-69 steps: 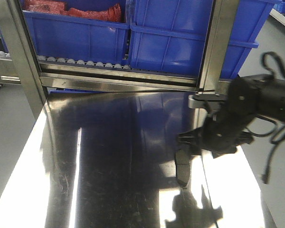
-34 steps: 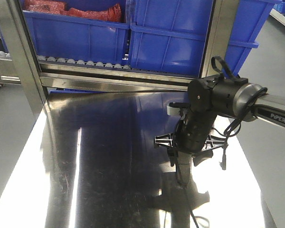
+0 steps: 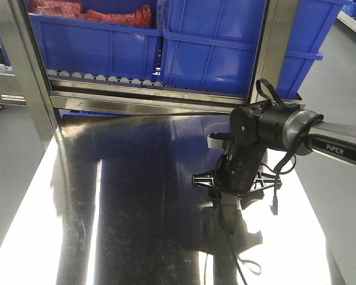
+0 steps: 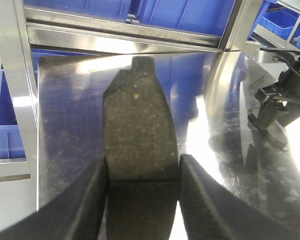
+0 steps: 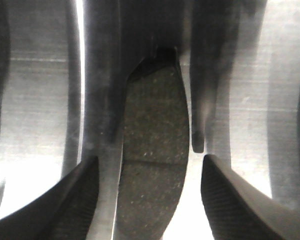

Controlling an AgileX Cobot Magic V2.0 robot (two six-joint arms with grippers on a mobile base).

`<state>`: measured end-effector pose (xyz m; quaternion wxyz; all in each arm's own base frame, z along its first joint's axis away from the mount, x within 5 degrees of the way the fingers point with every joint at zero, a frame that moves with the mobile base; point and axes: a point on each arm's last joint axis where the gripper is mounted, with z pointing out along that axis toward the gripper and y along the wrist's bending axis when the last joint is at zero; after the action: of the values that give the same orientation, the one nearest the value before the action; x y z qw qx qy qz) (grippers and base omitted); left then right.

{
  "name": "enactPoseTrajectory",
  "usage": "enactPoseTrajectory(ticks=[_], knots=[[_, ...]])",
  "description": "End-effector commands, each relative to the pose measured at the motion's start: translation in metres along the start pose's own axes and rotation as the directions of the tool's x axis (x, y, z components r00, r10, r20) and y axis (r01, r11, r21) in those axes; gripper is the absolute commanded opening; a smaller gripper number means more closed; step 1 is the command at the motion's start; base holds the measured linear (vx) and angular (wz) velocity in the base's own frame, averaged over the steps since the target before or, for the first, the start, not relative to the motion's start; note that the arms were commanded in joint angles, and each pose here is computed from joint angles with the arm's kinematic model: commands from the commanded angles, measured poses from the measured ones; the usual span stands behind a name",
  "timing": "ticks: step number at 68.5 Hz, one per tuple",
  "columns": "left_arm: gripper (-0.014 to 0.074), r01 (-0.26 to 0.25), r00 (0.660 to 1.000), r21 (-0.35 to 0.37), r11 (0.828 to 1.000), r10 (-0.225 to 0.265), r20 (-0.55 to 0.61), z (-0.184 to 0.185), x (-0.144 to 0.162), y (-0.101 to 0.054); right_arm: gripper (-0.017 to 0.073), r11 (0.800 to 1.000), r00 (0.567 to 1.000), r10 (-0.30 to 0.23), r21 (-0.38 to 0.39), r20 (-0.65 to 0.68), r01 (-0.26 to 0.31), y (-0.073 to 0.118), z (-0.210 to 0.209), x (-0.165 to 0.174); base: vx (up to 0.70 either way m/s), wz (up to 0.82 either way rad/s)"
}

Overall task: Move and align brake pads A on conveyor
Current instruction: 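Close the right gripper on the brake pad and lift it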

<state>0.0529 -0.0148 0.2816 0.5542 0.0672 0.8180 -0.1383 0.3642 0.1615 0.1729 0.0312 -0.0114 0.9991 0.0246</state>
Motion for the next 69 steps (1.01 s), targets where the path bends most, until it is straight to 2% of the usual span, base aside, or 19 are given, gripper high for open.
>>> enactPoseTrajectory(ticks=[1, 45, 69], knots=[[-0.0007, -0.007, 0.995, 0.031, 1.0, 0.003, 0.102, -0.003, -0.0154, -0.0037, 0.0426, 1.0, 0.995, -0.005, -0.022, 0.1, 0.007, -0.0002, -0.0278, -0.006, 0.0, 0.0], [-0.0007, -0.007, 0.995, 0.031, 1.0, 0.003, 0.102, -0.003, -0.0154, -0.0037, 0.0426, 1.0, 0.993, -0.017, -0.021, 0.114, 0.019, -0.0007, -0.0279, -0.0074, 0.0, 0.0], [-0.0007, -0.007, 0.995, 0.031, 1.0, 0.003, 0.102, -0.003, -0.0154, -0.0037, 0.0423, 1.0, 0.998, -0.022, -0.008, 0.062, 0.023, 0.0026, -0.0203, -0.0126, 0.0, 0.0]])
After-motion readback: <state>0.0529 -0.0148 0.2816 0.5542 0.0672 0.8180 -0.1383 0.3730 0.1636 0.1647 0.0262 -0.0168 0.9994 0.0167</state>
